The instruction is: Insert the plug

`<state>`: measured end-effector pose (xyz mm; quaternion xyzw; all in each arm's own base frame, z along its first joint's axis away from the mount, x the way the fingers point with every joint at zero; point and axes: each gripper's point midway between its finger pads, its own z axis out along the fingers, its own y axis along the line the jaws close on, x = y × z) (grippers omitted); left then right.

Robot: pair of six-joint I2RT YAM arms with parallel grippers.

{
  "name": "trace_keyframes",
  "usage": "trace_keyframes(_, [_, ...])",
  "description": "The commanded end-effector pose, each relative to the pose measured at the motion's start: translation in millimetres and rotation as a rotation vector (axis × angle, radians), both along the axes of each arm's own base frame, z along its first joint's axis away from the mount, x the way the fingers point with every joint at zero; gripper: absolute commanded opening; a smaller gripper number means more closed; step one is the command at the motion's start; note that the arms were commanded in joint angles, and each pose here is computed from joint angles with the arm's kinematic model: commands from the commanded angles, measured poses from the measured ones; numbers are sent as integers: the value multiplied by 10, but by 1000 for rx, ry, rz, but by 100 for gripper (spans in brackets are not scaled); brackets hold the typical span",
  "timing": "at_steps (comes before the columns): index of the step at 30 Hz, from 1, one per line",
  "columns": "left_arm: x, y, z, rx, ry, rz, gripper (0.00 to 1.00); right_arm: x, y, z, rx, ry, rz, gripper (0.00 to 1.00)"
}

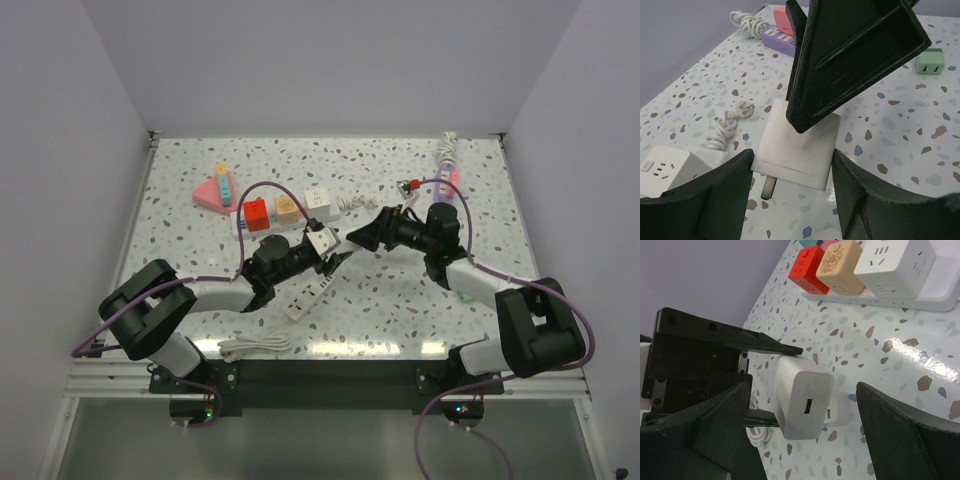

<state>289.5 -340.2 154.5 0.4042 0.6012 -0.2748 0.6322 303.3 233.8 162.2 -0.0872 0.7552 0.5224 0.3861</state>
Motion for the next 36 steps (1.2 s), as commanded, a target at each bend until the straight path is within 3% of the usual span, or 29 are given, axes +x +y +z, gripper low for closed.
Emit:
trace_keyframes(1, [123, -10, 586, -115, -149, 33, 0, -85, 103, 154, 43, -52, 69, 90])
trace_keyframes(11, [108, -12, 677, -152, -172, 29, 0, -153, 244, 164, 59, -53, 143, 60])
trace_keyframes(16, [111, -4, 668, -159, -157, 36, 0, -150, 262, 172, 62, -64, 143, 13])
trace_keyframes(17, [113, 6, 652, -162, -145, 43, 3, -138, 259, 169, 58, -70, 138, 7])
trace_keyframes(18, [124, 20, 627, -161, -133, 54, 14, -98, 246, 175, 53, -75, 114, 0])
trace_keyframes(19, [119, 35, 616, -159, -125, 59, 35, -78, 234, 150, 33, -78, 105, 0])
trace_keyframes(21, [77, 81, 540, -155, -101, 63, 52, -41, 211, 146, 7, -93, 85, 0])
trace_keyframes(22, [55, 113, 569, -164, -102, 67, 74, -7, 187, 187, -4, -115, 60, 0])
trace_keyframes(23, [18, 152, 494, -156, -84, 72, 80, 10, 161, 169, -29, -123, 50, 0])
trace_keyframes(27, [-99, 346, 387, -146, -33, 106, 99, 72, 81, 228, -92, -164, 2, 0])
trace_keyframes(36, [-392, 991, -308, -113, 201, 332, 100, 37, -77, 175, -224, -176, -60, 0])
